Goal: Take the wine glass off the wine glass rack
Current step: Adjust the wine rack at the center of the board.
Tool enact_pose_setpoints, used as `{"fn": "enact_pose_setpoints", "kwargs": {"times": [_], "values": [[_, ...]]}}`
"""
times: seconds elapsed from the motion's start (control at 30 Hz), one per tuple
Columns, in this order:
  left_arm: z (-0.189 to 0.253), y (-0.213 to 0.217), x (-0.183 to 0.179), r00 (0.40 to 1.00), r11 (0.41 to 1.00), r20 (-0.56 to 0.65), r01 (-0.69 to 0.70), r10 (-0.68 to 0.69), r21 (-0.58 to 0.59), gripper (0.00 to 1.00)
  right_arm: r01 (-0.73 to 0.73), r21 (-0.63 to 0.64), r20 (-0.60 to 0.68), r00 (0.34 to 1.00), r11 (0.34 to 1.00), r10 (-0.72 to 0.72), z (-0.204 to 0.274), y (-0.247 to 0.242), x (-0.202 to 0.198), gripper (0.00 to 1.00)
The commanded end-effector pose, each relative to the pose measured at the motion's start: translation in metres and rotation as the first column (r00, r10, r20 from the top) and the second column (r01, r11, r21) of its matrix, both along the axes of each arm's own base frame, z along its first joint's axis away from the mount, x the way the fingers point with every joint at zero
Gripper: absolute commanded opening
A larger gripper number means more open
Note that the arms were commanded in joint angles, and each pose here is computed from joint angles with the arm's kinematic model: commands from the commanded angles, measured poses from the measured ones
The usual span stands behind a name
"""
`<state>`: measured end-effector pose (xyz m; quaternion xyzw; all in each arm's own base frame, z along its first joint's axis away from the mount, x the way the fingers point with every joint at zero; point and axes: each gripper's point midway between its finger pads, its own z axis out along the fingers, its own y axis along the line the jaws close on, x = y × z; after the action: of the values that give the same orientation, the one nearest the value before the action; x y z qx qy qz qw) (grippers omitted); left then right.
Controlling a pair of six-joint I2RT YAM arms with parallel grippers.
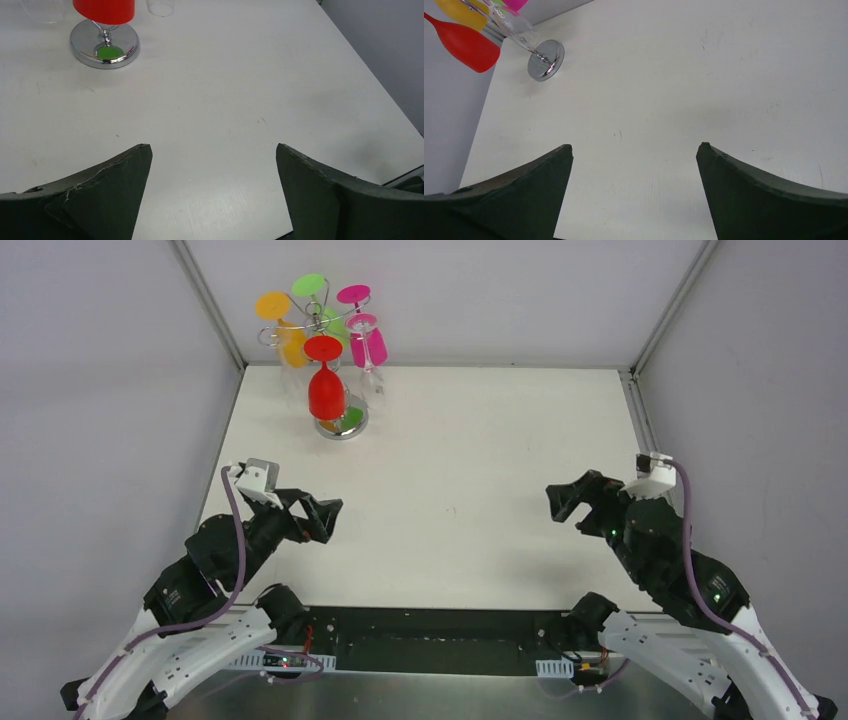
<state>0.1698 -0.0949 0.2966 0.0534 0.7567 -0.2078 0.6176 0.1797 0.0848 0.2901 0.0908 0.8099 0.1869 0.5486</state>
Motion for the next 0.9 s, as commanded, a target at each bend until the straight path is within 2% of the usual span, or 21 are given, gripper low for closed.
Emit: {"fn": "enact_pose_setpoints", "kwargs": {"times": [0.0,0.43,0.67,0.87], "values": [[-0.007,0.006,0.003,1.0,0.999,0.02,-0.025,0.024,0.041,1.0,0.02,0.006,0.044,0.999,1.0,-0.02,0.008,-0.01,-0.003,0.99],[0.009,-0.003,0.005,1.0,0.998,0.02,0.011,-0.012,0.055,1.0,-0.026,-0.055,0.035,0.999,0.998,0.028,0.004,-0.007,-0.005,0.99],[0.022,-0.01,0.02,1.0,0.993,0.007,-0.014,0.013,0.114,0.99,-0.15,-0.061,-0.018,0.989,0.987,0.149,-0.014,0.017,-0.008,0.99],[0.057,-0.018,0.044,0.997,0.982,0.038,-0.071,0.065,0.173,0.99,-0.172,-0.066,-0.063,0.984,0.983,0.168,-0.025,0.027,-0.006,0.99]]}}
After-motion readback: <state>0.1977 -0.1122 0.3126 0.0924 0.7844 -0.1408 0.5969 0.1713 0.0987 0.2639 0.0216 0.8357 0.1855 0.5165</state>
